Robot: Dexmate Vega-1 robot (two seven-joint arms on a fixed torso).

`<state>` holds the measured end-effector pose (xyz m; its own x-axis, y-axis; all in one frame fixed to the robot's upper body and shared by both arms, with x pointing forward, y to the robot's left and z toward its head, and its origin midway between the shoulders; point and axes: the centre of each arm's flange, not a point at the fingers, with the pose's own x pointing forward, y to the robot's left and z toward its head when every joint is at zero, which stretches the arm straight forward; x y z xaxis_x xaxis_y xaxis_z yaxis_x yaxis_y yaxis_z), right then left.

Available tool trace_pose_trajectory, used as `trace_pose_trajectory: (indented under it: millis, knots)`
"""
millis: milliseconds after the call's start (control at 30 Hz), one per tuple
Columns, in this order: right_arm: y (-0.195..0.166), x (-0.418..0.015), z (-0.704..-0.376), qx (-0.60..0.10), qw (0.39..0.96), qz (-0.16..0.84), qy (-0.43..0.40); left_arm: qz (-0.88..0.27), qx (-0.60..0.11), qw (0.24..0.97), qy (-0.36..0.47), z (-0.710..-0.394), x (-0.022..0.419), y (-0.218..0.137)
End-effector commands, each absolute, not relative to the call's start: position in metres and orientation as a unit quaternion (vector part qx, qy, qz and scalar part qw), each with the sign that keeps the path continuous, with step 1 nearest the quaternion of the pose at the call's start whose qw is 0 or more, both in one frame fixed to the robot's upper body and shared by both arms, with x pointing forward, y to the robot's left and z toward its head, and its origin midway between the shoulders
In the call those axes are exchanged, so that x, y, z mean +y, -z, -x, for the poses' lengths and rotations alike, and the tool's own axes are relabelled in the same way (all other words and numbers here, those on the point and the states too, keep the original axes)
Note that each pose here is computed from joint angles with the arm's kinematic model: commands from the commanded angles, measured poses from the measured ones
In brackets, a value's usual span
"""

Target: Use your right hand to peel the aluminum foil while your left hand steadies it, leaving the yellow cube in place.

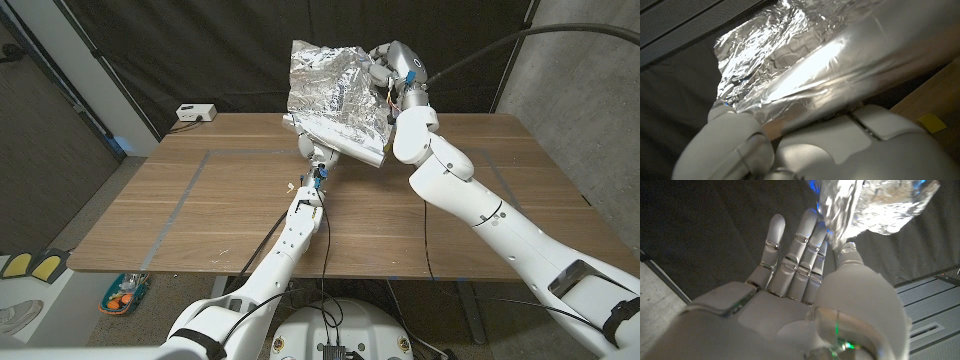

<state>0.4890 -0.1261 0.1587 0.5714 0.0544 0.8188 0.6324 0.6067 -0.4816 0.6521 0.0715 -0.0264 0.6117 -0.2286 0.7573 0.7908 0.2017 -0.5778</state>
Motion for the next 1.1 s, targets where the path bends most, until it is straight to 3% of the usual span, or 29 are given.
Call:
trace_pose_trajectory:
  millis: [33, 500, 1100]
  knots:
    - [-0.153, -0.124, -0.499, -0.388, 0.796, 0.451, 0.112, 0.526, -0.268, 0.727, 0.350, -0.651, 0.072, 0.026]
    - [-0.149, -0.125, -0.497, -0.417, 0.805, 0.409, 0.103, 0.531, -0.268, 0.722, 0.352, -0.646, 0.075, 0.028]
    - [-0.152, -0.137, -0.460, -0.462, 0.786, 0.375, 0.168, 0.530, -0.253, 0.736, 0.337, -0.637, 0.098, 0.033]
